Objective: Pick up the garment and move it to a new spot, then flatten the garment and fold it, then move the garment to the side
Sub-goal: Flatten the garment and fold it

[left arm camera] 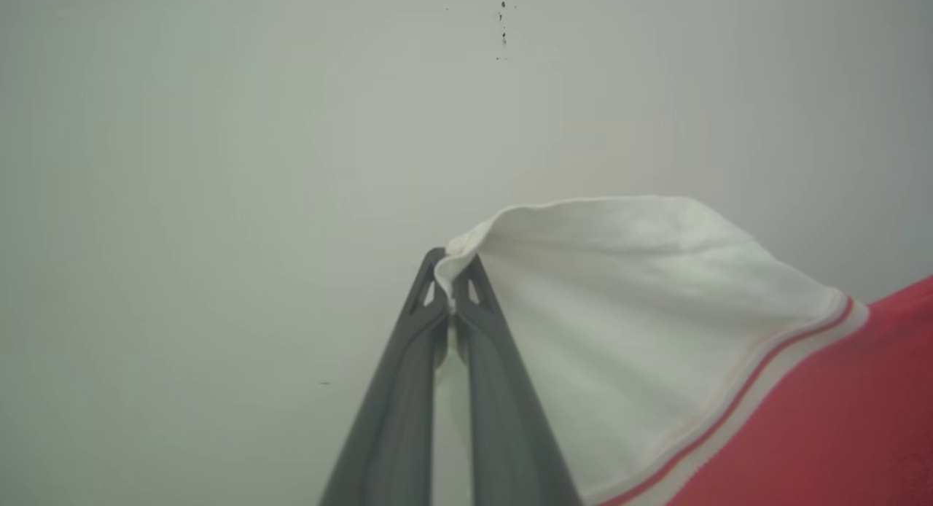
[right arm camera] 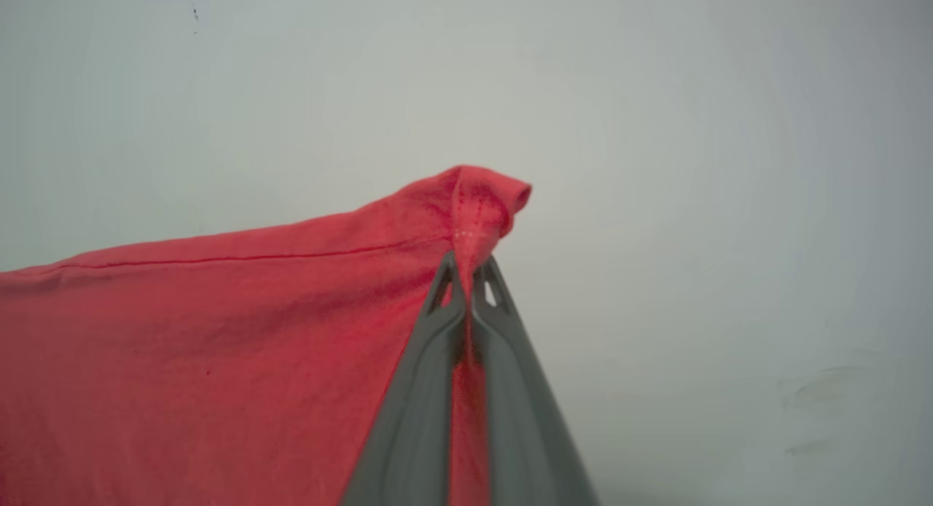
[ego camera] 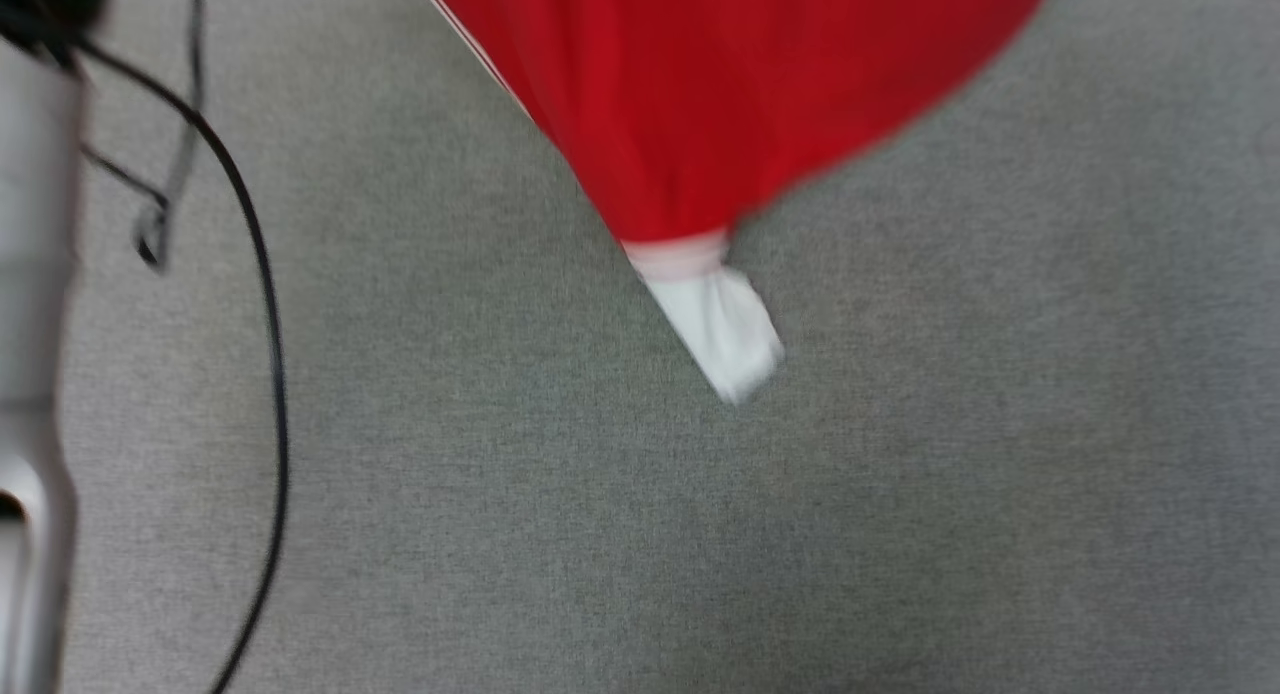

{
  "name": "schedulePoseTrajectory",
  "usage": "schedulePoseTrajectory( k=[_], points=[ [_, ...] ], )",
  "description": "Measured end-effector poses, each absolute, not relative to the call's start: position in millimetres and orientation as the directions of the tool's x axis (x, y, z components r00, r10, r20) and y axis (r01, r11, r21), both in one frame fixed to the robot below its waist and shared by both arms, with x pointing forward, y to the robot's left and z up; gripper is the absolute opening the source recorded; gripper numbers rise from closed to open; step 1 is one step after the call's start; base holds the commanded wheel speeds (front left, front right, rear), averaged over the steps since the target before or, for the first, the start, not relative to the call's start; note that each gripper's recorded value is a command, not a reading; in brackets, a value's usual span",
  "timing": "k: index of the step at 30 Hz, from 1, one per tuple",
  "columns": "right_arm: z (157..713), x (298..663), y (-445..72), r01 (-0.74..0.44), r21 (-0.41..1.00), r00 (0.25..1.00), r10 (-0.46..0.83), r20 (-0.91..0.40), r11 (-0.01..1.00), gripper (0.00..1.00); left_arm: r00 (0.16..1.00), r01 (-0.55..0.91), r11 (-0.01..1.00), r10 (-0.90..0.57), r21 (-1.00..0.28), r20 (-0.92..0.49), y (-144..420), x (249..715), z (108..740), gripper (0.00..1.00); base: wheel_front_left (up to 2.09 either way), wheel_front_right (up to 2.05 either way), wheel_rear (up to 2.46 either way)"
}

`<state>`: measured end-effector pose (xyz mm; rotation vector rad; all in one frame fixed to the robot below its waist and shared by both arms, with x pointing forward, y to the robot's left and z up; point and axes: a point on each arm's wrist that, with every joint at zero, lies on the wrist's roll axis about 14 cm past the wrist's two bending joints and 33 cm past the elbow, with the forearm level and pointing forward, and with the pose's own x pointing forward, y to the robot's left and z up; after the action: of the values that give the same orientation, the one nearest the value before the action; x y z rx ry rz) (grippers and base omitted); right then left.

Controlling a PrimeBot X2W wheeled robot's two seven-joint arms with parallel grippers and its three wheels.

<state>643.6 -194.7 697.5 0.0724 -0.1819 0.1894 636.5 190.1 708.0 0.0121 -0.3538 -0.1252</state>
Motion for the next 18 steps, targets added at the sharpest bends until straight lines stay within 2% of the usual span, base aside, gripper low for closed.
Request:
schedulePoseTrajectory(
  k=[9,14,18],
  points=[
    [719,691,-188,-0.203,0.058,0.943,0.179,0.279,0.977,0.00,0.900,0.057,0.993,-0.097,0.105,0.424,203,684,741,0.00,0.00,0.00,0.00],
    [696,716,-184,-0.203,0.068,0.946,0.178,0.269,0.977,0.00,0.907,0.029,0.993,-0.075,0.115,0.415,210,710,730,0.00,0.00,0.00,0.00],
    [647,734,-171,-0.218,0.072,0.960,0.200,0.197,0.973,0.00,0.938,0.021,0.994,-0.056,0.107,0.341,214,733,686,0.00,0.00,0.00,0.00]
  ],
)
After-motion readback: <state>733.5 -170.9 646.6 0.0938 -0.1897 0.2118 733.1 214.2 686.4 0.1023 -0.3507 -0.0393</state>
